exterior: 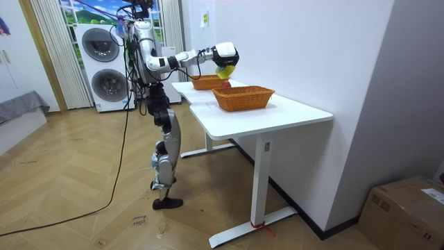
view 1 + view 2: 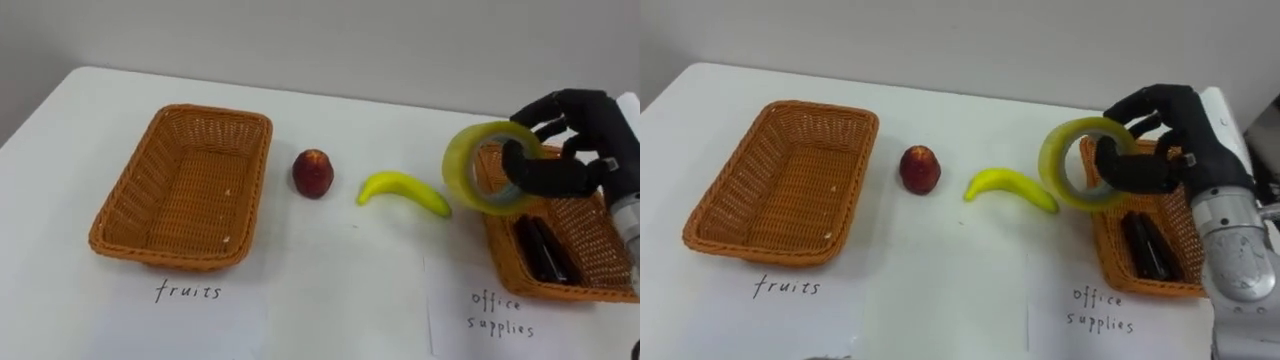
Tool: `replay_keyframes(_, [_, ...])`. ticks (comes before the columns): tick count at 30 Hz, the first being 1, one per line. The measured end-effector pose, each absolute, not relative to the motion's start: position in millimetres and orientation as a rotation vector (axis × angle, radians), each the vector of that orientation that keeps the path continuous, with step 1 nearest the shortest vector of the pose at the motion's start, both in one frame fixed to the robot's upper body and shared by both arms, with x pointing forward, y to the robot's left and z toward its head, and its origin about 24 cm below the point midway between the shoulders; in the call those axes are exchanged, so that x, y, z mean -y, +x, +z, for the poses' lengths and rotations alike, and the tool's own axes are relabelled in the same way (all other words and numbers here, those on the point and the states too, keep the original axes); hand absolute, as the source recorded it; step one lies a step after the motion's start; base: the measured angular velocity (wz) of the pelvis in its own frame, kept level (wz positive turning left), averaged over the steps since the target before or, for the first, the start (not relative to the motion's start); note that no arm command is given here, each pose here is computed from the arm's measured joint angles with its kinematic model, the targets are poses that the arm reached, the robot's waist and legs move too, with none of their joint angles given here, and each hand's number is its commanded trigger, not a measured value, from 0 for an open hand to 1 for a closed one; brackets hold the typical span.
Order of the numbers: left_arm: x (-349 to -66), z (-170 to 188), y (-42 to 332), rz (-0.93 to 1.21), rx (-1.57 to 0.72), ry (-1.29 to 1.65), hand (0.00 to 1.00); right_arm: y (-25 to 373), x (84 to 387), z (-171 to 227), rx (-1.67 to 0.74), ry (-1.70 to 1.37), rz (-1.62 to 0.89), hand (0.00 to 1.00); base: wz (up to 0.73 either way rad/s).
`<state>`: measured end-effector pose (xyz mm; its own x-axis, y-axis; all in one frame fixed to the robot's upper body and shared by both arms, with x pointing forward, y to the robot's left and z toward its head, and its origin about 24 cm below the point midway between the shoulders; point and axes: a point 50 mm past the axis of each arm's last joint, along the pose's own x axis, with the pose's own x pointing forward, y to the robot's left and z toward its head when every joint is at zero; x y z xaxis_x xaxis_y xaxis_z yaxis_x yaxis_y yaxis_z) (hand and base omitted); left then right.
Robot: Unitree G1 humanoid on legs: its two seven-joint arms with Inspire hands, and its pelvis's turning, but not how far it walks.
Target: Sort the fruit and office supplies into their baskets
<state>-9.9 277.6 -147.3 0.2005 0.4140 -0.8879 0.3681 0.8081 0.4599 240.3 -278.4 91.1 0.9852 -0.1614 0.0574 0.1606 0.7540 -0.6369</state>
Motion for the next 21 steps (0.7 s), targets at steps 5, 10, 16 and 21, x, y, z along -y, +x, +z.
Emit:
replay_keyframes(5, [-278, -147, -8, 0.043, -1.400, 0.681, 0.00, 239, 285, 92, -0.004, -0.664, -0.201, 1.00, 0.00])
replay_keyframes(10, [-278, -147, -7, 0.050, -1.397, 0.674, 0.00, 238, 293, 84, -0.042, -0.652, -0.227, 1.00, 0.00])
replay_keyframes(16, [-278, -147, -5, 0.054, -1.394, 0.674, 0.00, 237, 298, 73, -0.096, -0.645, -0.235, 1.00, 0.00])
replay_keyframes(21, [-279, -147, -5, 0.055, -1.400, 0.673, 0.00, 235, 303, 64, -0.137, -0.622, -0.245, 1.00, -0.01])
